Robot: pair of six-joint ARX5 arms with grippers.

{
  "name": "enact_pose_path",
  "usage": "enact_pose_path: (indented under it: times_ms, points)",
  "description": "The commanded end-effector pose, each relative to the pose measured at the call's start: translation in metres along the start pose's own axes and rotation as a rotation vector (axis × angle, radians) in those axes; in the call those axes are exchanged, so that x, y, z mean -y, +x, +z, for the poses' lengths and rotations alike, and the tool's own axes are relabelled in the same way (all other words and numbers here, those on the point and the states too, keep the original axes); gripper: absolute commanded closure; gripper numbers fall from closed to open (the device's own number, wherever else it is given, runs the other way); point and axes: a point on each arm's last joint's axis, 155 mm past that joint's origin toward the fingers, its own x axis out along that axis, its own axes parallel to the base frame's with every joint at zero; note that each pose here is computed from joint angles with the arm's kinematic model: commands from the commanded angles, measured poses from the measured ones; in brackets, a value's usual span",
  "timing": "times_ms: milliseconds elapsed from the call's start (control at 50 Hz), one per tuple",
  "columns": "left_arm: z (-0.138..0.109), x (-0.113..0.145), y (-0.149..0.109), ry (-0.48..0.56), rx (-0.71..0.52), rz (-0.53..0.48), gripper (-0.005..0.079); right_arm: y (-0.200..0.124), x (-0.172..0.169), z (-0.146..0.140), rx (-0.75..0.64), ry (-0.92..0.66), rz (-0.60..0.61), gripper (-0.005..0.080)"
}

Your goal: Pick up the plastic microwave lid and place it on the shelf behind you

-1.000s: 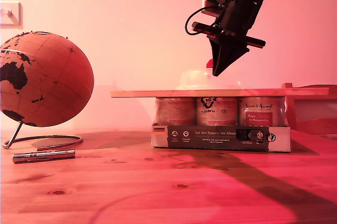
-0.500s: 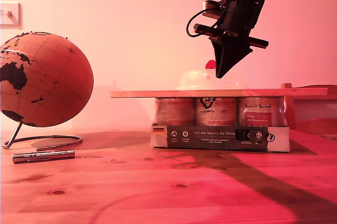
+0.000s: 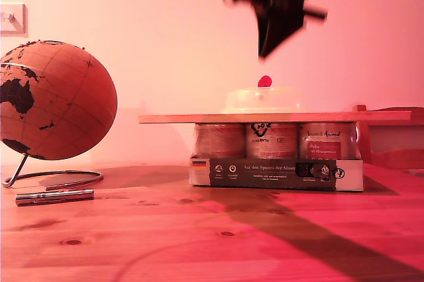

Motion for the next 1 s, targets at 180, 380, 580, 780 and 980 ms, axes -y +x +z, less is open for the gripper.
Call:
enact_pose_path:
  times_ms: [180,380,580,780,980]
  points:
    - [-0.009,-0.003,0.011,-0.012,-0.019,-0.002,0.0764,-0.021,0.005,0.007,0.036,-0.020,-0.030,0.0765]
    - [0.001,-0.007,0.012,-0.021,0.020,0.010,0.0764,-0.045,0.005,0.008,0.071,-0.026,-0.036,0.0765]
    - [-0.001,-0.023,0.009,-0.043,0.018,0.053,0.0764,-0.063,0.003,0.004,0.124,-0.030,-0.038,0.0764]
    - [-0.003,-0.046,0.000,-0.053,0.029,0.094,0.0764,-0.083,0.010,-0.008,0.208,-0.026,-0.086,0.0765]
    - [0.001,-0.075,-0.014,-0.081,0.073,0.145,0.0764,-0.096,0.023,-0.025,0.292,-0.008,-0.118,0.0764]
